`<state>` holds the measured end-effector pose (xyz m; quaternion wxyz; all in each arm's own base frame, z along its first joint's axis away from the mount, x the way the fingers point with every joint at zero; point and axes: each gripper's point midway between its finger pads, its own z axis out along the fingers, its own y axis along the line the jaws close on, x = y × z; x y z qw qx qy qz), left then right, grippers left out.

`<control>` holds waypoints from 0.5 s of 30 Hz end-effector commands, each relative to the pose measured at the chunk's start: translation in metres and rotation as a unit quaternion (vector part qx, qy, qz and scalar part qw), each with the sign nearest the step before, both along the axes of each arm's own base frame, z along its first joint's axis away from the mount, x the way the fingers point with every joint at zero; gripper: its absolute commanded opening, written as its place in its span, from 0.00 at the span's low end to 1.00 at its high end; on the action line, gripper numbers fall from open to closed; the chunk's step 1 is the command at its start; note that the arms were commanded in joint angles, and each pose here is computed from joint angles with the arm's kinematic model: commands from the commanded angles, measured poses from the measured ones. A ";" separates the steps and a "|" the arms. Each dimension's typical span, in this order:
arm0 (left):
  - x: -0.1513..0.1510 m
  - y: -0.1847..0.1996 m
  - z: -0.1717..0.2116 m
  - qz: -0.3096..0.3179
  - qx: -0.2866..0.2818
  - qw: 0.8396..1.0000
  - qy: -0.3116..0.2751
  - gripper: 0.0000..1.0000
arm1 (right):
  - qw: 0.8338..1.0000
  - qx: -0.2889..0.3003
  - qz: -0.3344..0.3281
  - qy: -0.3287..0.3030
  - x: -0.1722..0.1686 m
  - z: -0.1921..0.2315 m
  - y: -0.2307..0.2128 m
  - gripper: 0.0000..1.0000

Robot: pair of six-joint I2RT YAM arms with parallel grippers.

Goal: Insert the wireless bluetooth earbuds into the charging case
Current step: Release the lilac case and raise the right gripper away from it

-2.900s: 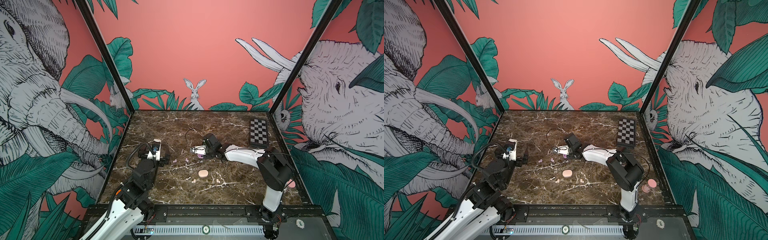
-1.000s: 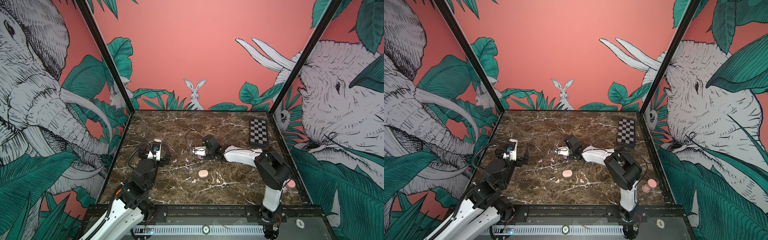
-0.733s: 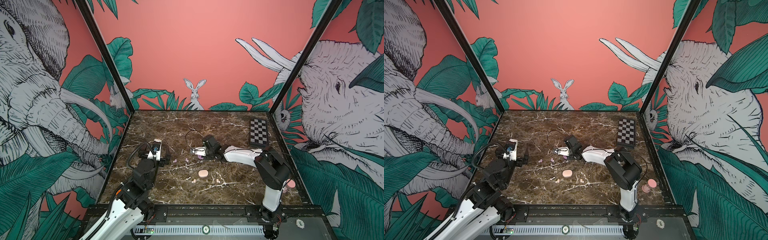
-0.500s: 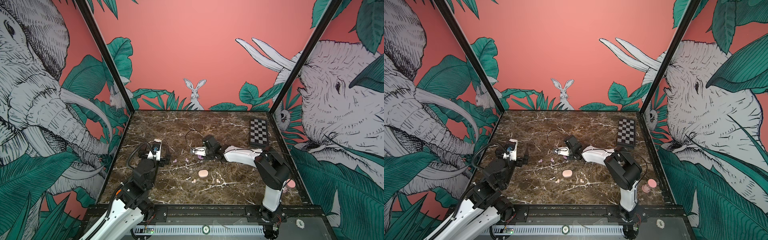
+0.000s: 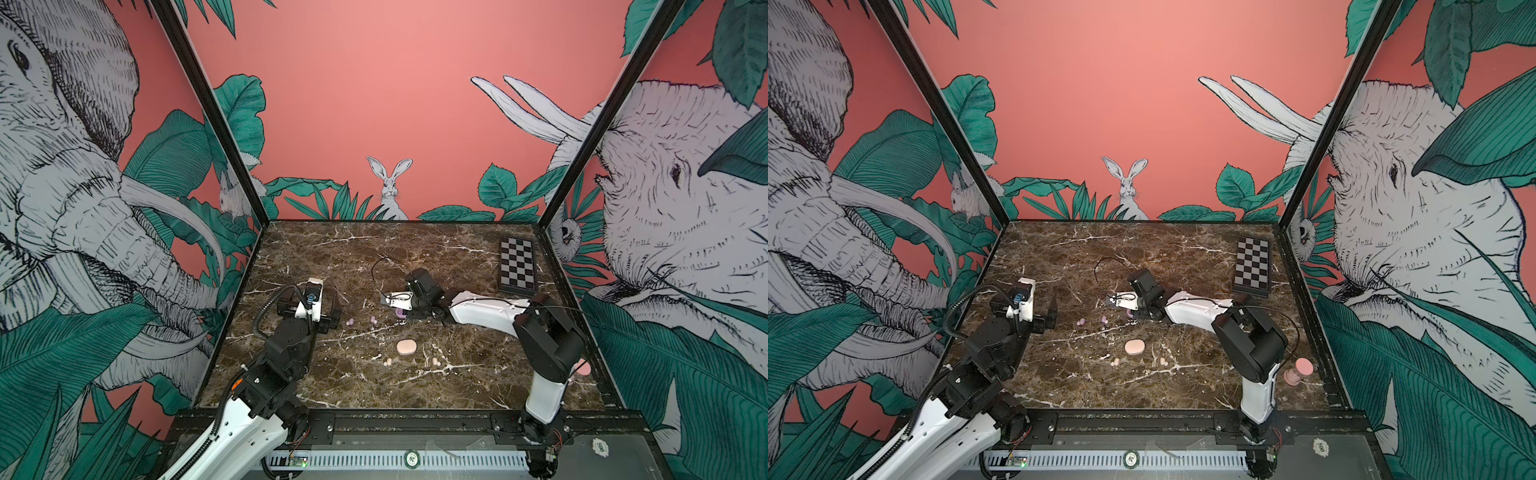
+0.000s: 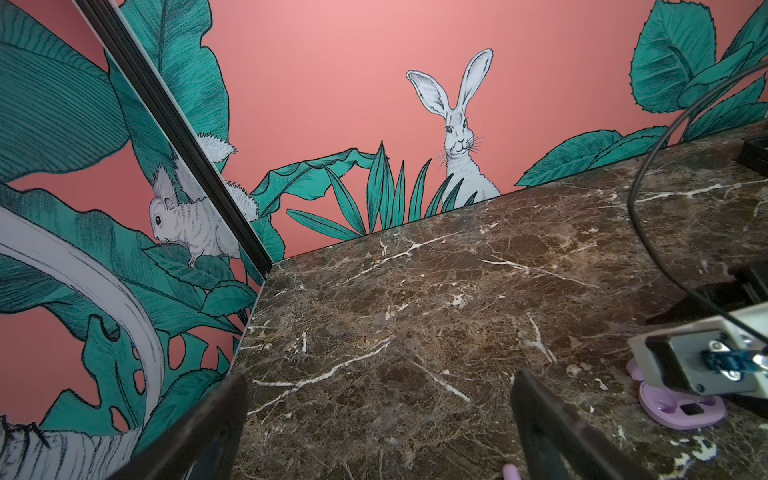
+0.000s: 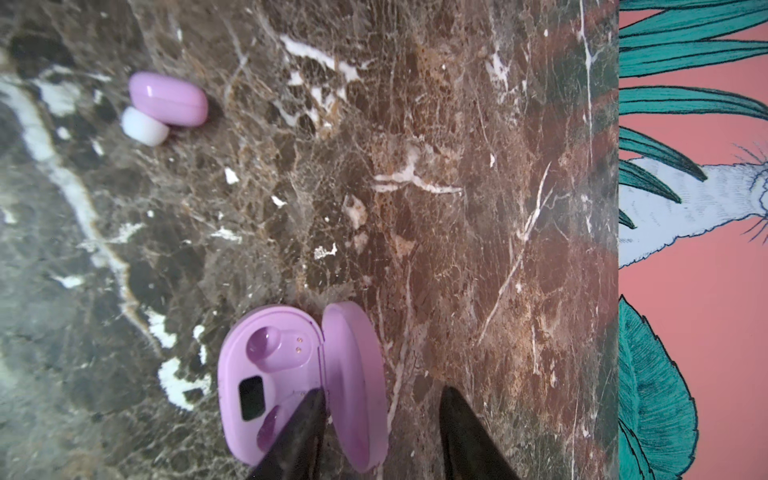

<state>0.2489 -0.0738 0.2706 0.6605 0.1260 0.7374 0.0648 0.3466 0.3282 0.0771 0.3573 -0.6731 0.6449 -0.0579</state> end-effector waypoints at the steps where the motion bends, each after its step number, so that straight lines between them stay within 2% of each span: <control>1: 0.000 0.001 0.007 0.002 -0.003 1.000 -0.010 0.99 | 0.999 0.032 -0.004 -0.007 -0.006 0.029 0.002 0.45; 8: 0.001 0.001 0.007 0.002 -0.003 1.000 -0.010 0.99 | 0.997 0.073 -0.019 -0.035 -0.020 0.073 -0.002 0.46; 12: 0.001 0.000 0.006 0.002 -0.002 1.000 -0.007 0.99 | 0.985 0.165 -0.030 -0.043 -0.033 0.134 -0.004 0.48; 13: 0.001 0.000 0.006 0.001 -0.002 1.000 -0.006 0.99 | 0.981 0.186 -0.027 -0.039 -0.039 0.146 -0.004 0.51; 14: 0.002 -0.001 0.006 0.000 -0.002 1.000 -0.006 0.99 | 0.975 0.218 -0.029 -0.040 -0.045 0.163 -0.005 0.63; 15: 0.002 0.000 0.006 0.001 -0.002 1.000 -0.006 0.99 | 0.969 0.242 -0.032 -0.040 -0.049 0.175 -0.007 0.70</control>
